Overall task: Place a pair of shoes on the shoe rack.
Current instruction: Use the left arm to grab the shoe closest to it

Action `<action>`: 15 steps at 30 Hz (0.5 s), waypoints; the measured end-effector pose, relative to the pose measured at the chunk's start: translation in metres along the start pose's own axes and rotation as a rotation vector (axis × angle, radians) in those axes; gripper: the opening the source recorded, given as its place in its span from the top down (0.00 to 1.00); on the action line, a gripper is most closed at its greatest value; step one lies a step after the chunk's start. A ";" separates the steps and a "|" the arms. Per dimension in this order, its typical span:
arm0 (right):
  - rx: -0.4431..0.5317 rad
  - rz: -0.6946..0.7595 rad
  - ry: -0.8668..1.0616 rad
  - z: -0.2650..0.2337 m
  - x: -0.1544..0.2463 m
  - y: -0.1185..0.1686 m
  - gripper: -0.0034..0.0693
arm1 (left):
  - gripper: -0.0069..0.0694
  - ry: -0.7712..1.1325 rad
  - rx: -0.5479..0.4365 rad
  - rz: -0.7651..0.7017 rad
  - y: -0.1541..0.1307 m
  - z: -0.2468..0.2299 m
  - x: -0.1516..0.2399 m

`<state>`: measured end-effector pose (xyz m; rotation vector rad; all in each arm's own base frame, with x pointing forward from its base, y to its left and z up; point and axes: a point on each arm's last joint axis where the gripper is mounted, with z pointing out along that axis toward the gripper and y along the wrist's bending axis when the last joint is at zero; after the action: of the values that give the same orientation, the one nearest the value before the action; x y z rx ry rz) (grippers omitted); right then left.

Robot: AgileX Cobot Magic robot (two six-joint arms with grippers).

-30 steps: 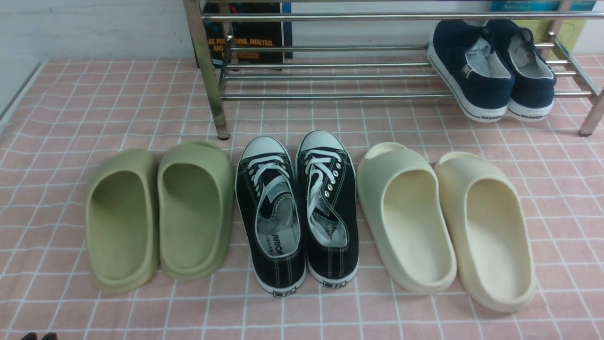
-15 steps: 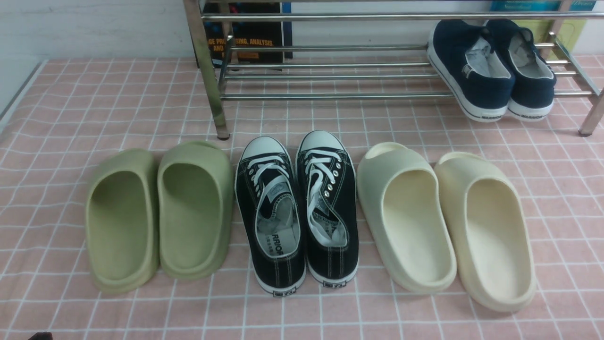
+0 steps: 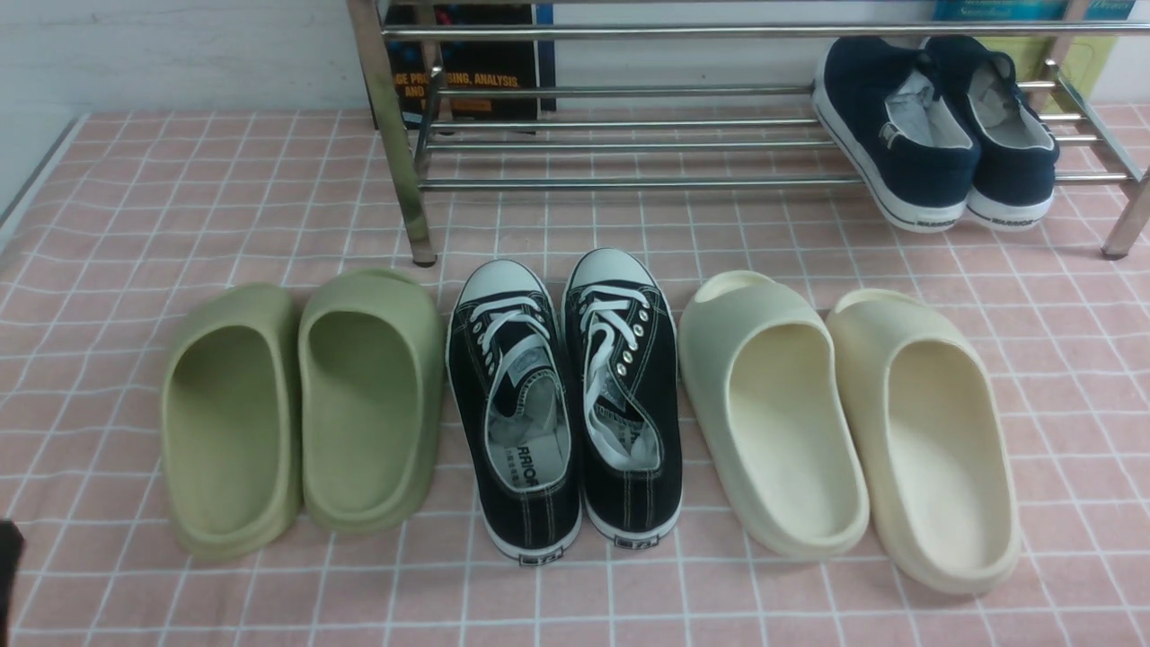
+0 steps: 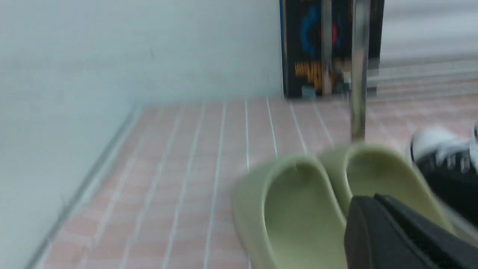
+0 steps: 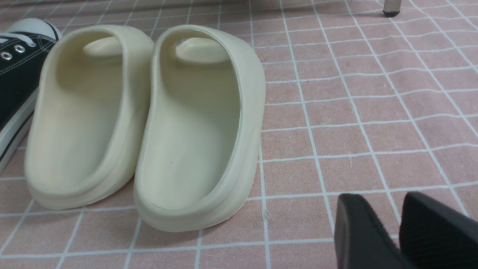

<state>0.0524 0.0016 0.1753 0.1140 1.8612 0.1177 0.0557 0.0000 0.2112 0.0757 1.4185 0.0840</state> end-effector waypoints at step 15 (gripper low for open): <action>0.000 0.000 0.000 0.000 0.000 0.000 0.66 | 0.88 -0.832 0.035 -0.349 0.012 -0.031 -0.090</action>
<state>0.0524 0.0016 0.1753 0.1140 1.8612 0.1177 0.0117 0.0027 0.2958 -0.1020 0.5859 -0.2399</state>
